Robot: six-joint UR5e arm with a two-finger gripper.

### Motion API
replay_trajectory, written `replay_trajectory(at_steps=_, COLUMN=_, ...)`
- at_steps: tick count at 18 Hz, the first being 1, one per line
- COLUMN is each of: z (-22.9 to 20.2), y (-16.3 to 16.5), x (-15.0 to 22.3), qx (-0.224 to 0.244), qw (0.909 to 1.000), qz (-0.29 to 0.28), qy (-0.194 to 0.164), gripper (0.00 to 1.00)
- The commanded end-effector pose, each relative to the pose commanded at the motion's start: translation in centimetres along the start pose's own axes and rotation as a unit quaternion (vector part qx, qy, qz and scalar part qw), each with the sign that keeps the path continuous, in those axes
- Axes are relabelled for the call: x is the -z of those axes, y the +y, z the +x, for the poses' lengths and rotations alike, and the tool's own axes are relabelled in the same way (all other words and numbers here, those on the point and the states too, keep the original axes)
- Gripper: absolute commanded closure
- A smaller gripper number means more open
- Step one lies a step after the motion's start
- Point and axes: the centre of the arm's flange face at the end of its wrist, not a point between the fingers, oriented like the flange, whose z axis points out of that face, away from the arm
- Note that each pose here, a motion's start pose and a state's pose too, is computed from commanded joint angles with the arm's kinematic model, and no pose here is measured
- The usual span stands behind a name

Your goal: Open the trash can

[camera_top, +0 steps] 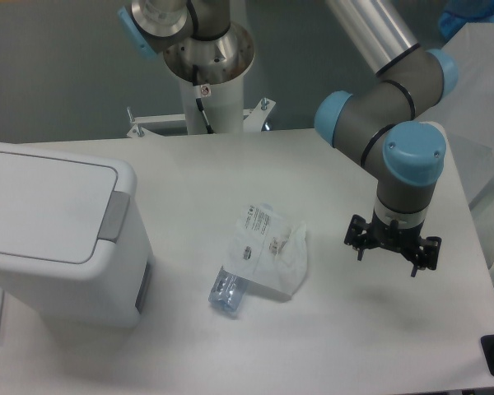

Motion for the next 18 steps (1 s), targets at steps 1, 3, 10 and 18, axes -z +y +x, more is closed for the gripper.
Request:
replay_trajectory(at_steps=1, z=0.3, y=-0.3, x=0.4, qx=0.018, qw=0.9997, qz=0.011, qy=0.007, gripper=0.00)
replay_trajectory(at_steps=3, z=0.6, y=-0.9, x=1.2, qx=0.074, qw=0.9962, qz=0.039, qy=0.025, gripper=0.00)
replay_trajectory(at_steps=10, z=2.4, y=-2.3, x=5.3, qx=0.099, qw=0.9866, qz=0.111, qy=0.068, gripper=0.00)
replay_trajectory(at_steps=18, z=7.0, y=-4.9, x=12.0, qx=0.133, qw=0.9728, qz=0.166, qy=0.093, gripper=0.00)
